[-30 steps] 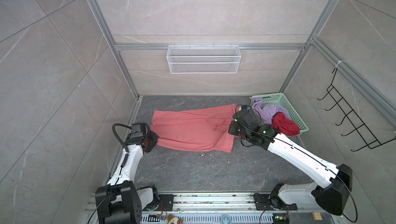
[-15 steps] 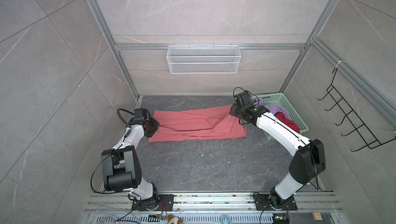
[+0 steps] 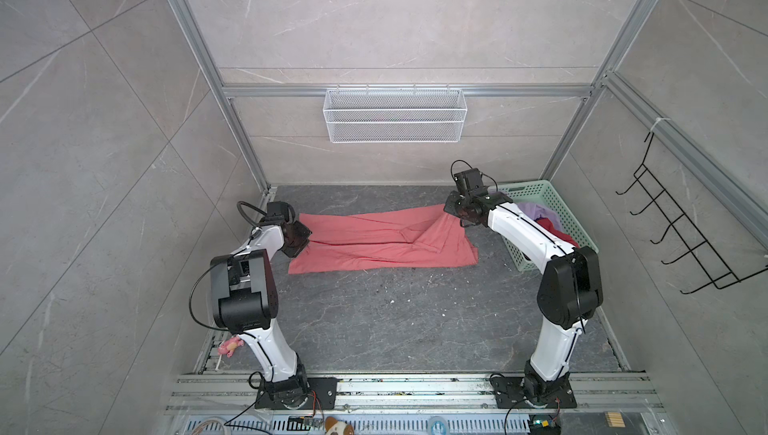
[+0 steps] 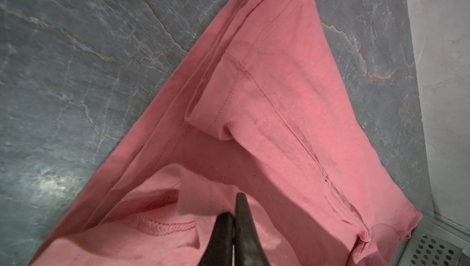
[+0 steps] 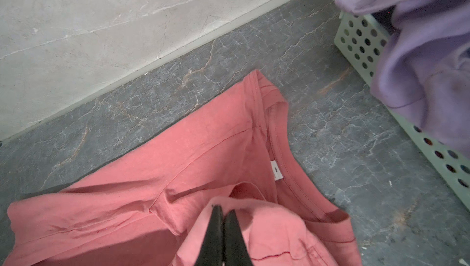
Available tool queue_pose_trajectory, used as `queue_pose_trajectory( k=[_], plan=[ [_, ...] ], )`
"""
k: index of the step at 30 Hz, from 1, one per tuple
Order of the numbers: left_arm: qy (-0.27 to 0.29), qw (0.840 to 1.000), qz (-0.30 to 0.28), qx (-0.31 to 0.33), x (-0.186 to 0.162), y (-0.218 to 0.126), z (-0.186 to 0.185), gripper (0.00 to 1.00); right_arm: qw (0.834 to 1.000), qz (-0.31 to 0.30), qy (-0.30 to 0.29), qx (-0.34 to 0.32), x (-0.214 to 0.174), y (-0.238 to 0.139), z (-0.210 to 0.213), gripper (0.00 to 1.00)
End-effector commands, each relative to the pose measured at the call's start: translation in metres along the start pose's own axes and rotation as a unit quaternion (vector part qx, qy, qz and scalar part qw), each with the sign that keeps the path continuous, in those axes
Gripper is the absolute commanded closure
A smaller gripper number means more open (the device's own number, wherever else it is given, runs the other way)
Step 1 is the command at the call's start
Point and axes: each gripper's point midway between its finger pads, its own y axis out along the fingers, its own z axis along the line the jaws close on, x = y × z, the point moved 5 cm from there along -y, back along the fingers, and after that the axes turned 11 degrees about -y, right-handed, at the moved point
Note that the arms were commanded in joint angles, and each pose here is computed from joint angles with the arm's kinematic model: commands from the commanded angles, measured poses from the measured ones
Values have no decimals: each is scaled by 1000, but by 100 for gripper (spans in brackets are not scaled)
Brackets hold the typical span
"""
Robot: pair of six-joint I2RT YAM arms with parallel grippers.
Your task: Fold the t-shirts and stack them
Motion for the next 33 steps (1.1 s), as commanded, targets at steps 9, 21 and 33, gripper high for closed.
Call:
queue_pose_trajectory(
  k=[9,21,33],
  plan=[
    [11,1000,-21,-3,15,-4,-9,100,999,-34,23,8,25,0,-2,100],
    [-6,1000,-19,9,24,15,-10,91,1000,-4,25,7,26,54,7,100],
    [15,992,-121,17,43,-55,-18,54,996,-74,22,33,56,16,4,49]
  ],
)
